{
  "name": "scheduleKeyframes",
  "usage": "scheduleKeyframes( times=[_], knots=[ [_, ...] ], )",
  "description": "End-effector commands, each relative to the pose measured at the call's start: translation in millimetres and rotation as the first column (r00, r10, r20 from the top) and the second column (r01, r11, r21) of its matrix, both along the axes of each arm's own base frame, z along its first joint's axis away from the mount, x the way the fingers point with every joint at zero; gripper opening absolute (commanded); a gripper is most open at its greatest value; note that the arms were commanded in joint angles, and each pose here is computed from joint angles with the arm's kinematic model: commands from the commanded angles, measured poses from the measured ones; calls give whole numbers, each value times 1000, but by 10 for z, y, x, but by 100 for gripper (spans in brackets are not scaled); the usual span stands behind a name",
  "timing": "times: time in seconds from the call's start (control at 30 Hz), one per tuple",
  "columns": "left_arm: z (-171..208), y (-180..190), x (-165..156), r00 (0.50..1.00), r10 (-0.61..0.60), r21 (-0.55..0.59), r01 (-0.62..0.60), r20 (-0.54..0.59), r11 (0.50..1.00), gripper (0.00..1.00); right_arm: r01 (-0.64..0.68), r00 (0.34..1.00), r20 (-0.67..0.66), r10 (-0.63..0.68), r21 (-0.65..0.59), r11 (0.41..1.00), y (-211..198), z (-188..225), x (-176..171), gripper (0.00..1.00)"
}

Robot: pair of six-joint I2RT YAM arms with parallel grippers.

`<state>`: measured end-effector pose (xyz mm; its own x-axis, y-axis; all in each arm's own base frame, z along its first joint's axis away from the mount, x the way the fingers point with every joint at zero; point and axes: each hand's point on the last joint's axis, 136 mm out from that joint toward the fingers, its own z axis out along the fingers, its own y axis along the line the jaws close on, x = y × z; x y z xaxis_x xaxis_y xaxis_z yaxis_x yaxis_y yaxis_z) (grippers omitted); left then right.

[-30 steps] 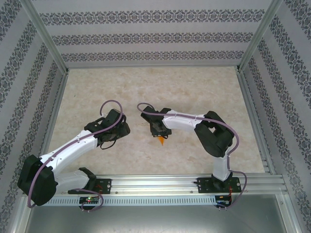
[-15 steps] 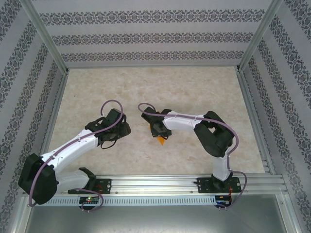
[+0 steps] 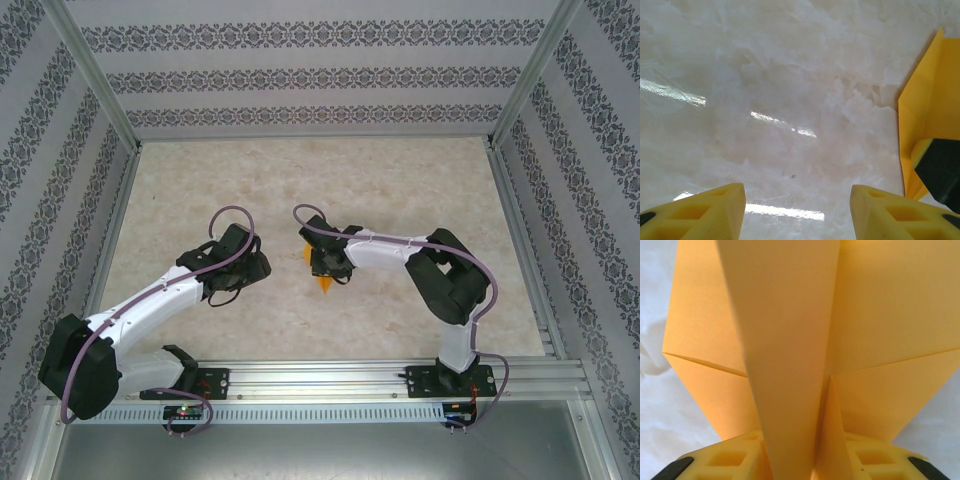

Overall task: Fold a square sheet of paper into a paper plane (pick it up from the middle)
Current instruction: Place the paper plane at the center of the table.

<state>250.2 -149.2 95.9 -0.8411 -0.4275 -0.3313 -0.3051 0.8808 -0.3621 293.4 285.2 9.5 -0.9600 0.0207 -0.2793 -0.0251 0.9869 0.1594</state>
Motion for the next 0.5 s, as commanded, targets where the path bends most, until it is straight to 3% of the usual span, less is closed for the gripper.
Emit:
scheduleKeyframes(
  times=[0.0, 0.27, 0.47],
  knots=[
    [108, -8, 114, 999, -9, -4, 9, 53, 1000, 59, -32, 992, -121, 21, -87, 996, -125, -386, -261, 41],
    [271, 151, 173, 992, -11, 79, 1, 127, 997, 63, -105, 988, 106, 111, -63, 992, -76, 780, 61, 63],
    [414, 285, 222, 980, -4, 139, -24, 200, 990, 72, -87, 947, 307, 91, -29, 996, -286, 1593, 107, 79]
  ],
)
